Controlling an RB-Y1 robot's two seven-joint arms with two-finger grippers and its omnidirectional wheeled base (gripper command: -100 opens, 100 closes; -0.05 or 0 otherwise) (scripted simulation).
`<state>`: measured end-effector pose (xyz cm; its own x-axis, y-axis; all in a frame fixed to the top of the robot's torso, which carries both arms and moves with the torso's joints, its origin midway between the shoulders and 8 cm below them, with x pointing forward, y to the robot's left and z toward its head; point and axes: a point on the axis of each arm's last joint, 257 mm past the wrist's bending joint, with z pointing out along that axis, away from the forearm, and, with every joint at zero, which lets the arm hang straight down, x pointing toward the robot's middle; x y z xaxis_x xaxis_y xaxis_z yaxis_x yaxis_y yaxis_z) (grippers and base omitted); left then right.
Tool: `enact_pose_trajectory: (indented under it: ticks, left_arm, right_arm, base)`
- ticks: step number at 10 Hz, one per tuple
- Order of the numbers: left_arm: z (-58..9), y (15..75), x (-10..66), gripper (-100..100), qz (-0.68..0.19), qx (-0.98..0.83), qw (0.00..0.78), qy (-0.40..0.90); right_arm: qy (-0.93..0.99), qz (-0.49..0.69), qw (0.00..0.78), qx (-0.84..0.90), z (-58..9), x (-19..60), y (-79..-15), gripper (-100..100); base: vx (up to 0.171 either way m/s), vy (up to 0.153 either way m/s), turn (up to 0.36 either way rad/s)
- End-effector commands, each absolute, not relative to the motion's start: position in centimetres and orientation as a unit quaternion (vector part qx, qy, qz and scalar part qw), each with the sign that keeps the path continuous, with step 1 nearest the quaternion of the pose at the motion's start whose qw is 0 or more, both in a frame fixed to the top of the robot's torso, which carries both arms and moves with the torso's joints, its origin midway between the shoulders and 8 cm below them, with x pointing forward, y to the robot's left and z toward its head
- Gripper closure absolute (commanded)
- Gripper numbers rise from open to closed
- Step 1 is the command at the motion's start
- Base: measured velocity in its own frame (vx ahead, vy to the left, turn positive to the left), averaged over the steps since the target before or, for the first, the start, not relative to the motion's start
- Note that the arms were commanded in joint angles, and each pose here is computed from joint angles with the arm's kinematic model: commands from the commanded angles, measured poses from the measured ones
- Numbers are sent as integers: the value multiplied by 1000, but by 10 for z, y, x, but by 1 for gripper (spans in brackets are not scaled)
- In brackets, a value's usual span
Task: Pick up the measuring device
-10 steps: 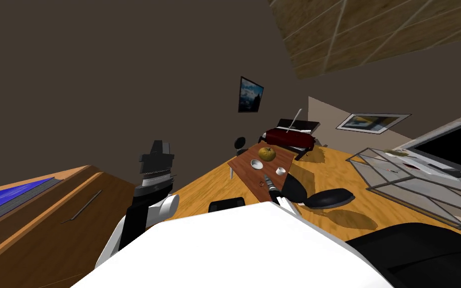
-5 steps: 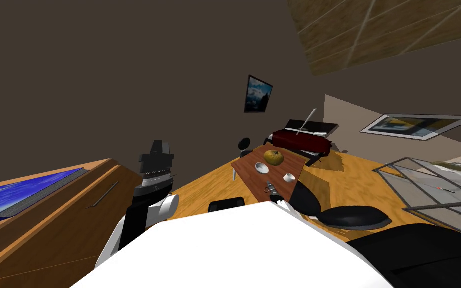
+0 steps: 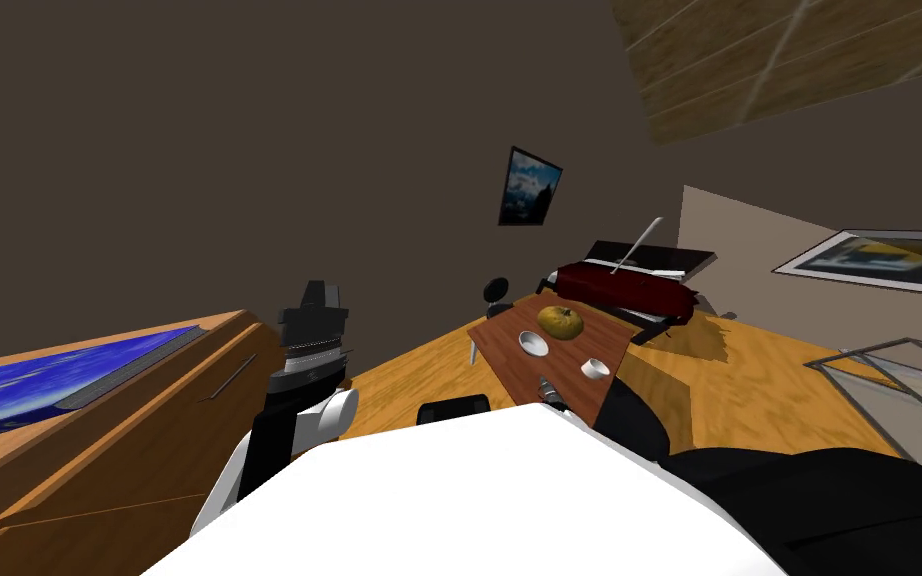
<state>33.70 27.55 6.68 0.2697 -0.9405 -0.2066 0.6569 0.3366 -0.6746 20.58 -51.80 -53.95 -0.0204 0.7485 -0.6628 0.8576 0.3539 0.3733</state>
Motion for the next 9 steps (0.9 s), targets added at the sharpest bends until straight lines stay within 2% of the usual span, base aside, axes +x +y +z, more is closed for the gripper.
enact_pose_trajectory:
  ticks: [1, 9]
  left_arm:
    - [67, 276, 337, 0, -525, -237, 761, 299]
    - [67, 276, 337, 0, -525, -237, 761, 299]
  right_arm:
    - [715, -98, 390, 571, -554, 178, -523, -100]
    - [724, -183, 320, 583, -592, 99, -527, -100]
  base:
    - [62, -1, 199]
    - [46, -9, 120]
